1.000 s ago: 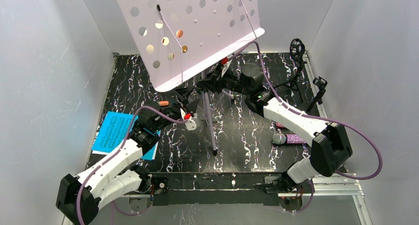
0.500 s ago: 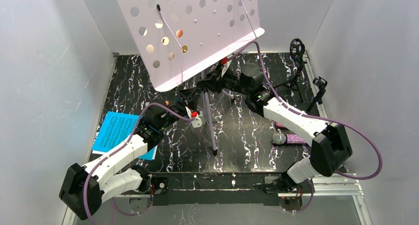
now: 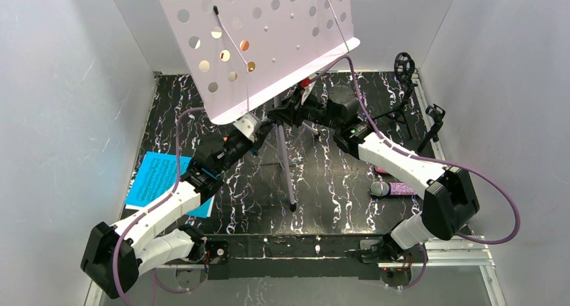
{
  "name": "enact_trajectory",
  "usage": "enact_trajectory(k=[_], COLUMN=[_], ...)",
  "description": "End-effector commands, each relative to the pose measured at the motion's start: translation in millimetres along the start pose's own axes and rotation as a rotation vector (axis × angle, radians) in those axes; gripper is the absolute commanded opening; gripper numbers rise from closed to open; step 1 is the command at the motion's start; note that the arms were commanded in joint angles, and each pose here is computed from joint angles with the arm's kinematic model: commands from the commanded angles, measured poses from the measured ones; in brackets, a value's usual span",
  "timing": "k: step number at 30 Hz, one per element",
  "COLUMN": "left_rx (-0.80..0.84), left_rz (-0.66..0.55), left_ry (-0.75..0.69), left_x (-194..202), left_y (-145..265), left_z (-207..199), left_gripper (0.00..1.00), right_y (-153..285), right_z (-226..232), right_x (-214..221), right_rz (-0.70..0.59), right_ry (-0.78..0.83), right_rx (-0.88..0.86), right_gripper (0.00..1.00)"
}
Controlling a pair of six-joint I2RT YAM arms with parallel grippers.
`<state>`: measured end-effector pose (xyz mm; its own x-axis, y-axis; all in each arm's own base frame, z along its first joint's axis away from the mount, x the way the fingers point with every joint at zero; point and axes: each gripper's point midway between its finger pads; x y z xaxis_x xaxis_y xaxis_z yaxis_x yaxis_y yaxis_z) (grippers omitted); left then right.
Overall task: Pack up the instrument practice props
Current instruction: Unscrew the knob on the music stand.
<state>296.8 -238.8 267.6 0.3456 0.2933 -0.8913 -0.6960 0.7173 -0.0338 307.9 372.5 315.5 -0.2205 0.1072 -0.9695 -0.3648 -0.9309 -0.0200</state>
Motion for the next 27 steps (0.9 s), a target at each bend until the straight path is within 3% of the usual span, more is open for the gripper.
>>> enact_trajectory(k=[1,7,10,13,16,21,27], left_rx=[-0.151,-0.341,-0.348,-0.345,-0.354,-0.374,-0.309], left_rz=[0.018,0.069,0.063,0.052,0.049,0.07,0.036], left_ry=[0.638,1.388,1.591,1.663,1.59,1.231,0.807], left_x=[-11,3,2,-2,-7,-14,-30], left_y=[-1,4,4,5,8,21,36], left_z=[5,0,-5,-5,1,18,32], left_gripper=[0.0,0.0,0.0,0.05,0.18,0.45,0.59], right_y=[2,1,1,1,2,2,2], right_z=[-17,-17,-17,-17,-17,-17,-17], right_x=[13,13,15,14,13,12,13], right_rz=[0.049,0.051,0.054,0.052,0.05,0.048,0.051], right_ry=[-0.118,-0.119,-0.122,-0.121,-0.119,-0.119,-0.12], right_rx=[0.078,0.077,0.075,0.075,0.079,0.078,0.079], right_gripper=[0.01,0.01,0.01,0.01,0.01,0.01,0.01])
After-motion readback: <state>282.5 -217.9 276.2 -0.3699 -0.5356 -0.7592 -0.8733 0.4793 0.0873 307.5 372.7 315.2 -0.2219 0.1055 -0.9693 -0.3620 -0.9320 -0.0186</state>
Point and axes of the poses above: each gripper's point midway between its finger pads, its own y axis back along the fingers, its own z axis along the line the jaws close on, x = y × z, and after that the axes turned 12 degrees about -y, right-handed
